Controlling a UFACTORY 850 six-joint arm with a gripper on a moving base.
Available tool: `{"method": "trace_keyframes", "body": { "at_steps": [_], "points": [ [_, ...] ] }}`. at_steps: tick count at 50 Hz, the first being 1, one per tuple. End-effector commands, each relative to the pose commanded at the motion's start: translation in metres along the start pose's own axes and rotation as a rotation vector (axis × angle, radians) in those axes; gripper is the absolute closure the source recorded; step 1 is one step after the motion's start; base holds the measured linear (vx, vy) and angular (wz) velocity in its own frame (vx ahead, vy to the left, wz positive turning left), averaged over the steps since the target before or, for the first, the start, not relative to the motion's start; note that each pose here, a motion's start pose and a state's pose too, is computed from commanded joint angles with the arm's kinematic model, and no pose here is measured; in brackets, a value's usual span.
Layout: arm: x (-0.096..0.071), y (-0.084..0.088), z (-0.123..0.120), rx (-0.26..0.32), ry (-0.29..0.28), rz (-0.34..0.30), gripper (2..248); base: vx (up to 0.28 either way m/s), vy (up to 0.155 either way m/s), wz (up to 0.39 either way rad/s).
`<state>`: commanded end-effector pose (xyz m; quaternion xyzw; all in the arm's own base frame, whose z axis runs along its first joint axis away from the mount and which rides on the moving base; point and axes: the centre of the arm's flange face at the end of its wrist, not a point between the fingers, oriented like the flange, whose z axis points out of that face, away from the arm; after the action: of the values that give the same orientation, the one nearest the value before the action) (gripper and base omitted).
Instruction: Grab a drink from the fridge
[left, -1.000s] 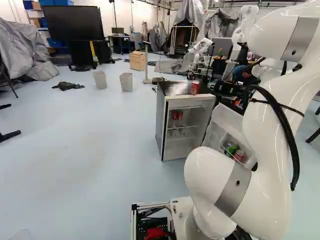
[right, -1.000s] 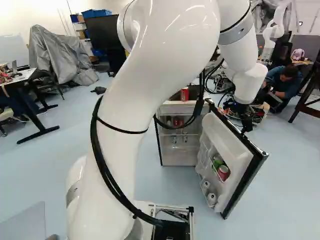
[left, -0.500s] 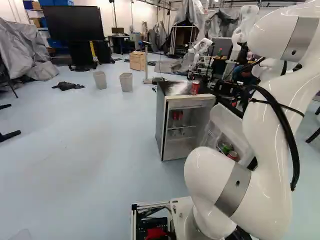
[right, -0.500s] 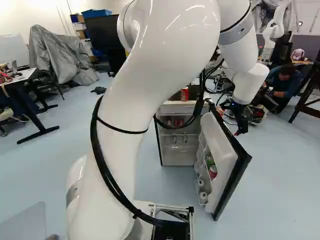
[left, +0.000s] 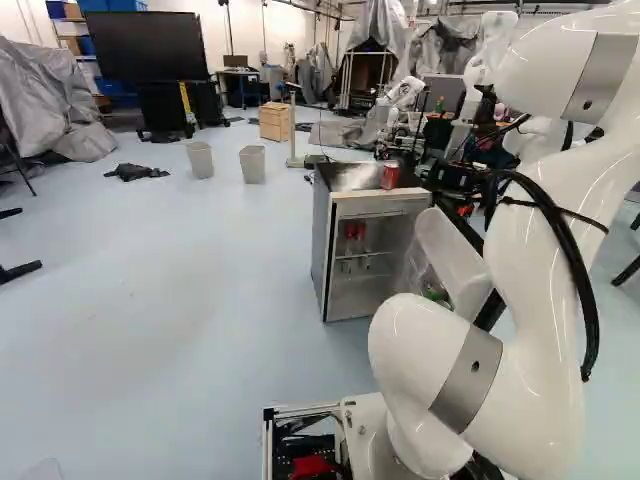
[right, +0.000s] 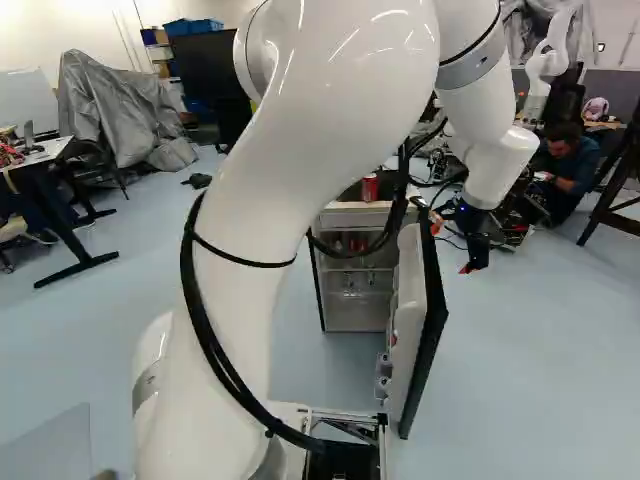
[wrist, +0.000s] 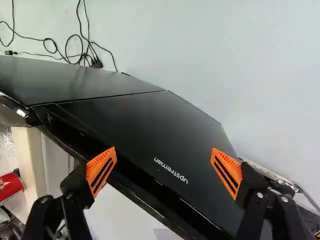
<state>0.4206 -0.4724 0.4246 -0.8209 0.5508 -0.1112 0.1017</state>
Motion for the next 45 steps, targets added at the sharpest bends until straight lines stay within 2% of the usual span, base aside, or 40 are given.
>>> {"method": "trace_keyframes", "body": {
  "at_steps": [45],
  "points": [
    [-0.031,-0.014,0.002,-0.005,-0.093,-0.029,3,0.0,0.0,0.0]
  ]
}}
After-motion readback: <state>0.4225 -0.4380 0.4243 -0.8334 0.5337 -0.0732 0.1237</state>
